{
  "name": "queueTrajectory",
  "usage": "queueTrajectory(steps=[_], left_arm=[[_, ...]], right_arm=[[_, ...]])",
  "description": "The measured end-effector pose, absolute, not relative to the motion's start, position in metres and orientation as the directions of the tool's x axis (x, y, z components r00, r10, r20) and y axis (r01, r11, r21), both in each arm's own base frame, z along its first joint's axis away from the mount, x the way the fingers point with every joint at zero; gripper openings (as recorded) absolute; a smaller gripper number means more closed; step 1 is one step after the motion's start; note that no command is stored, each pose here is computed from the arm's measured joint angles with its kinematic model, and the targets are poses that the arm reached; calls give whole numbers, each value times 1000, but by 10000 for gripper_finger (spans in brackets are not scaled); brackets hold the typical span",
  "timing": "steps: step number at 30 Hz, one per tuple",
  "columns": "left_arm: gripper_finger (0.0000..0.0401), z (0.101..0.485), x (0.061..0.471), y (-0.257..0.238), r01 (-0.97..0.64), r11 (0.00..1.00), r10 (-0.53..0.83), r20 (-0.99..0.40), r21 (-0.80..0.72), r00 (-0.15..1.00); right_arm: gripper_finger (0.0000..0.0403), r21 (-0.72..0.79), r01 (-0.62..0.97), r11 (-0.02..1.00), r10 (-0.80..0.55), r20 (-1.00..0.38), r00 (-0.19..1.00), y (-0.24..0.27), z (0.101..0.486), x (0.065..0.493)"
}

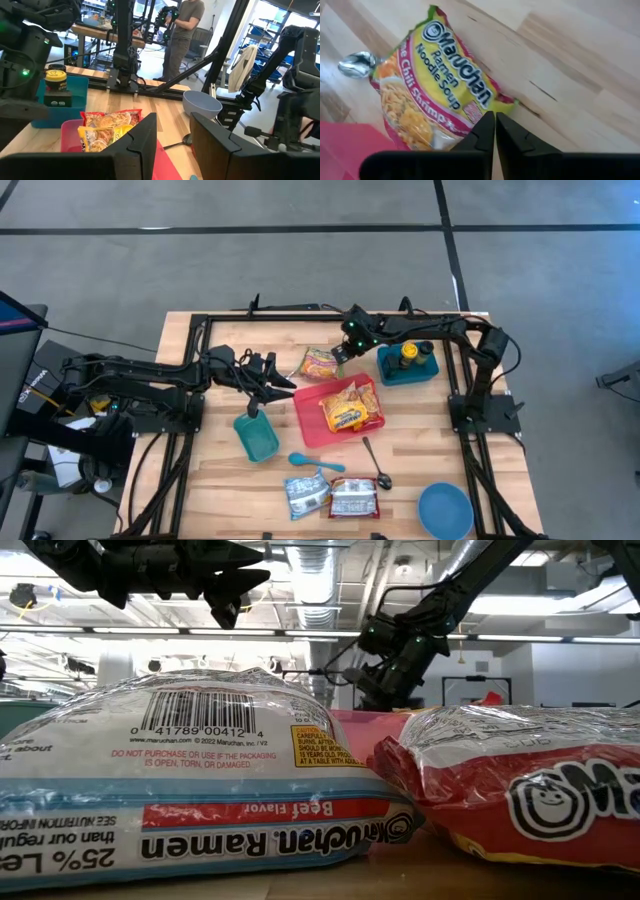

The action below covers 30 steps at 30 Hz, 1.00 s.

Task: Pick & Place Food Item
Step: Put the green noodle pack into the red bin

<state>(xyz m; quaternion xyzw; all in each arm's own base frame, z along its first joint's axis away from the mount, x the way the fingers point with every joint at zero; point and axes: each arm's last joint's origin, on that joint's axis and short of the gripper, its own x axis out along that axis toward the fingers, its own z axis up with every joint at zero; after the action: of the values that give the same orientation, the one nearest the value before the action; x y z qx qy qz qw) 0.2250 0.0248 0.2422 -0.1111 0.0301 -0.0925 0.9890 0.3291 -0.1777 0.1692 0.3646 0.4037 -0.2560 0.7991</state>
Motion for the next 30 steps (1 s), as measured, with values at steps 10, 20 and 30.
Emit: queueTrajectory(steps=[10, 20, 30], left_arm=[[112, 242, 225, 25, 176, 958, -190, -39, -225, 981], [112, 242, 225, 25, 176, 958, -189, -39, -226, 981], [112, 242, 225, 25, 171, 959, -185, -43, -226, 982]], right_arm=[[98, 435, 583, 686, -18, -791, 612, -189, 171, 325], [173, 421, 572, 704, -23, -792, 611, -193, 170, 323], [172, 441, 570, 693, 27, -807, 590, -205, 140, 332]])
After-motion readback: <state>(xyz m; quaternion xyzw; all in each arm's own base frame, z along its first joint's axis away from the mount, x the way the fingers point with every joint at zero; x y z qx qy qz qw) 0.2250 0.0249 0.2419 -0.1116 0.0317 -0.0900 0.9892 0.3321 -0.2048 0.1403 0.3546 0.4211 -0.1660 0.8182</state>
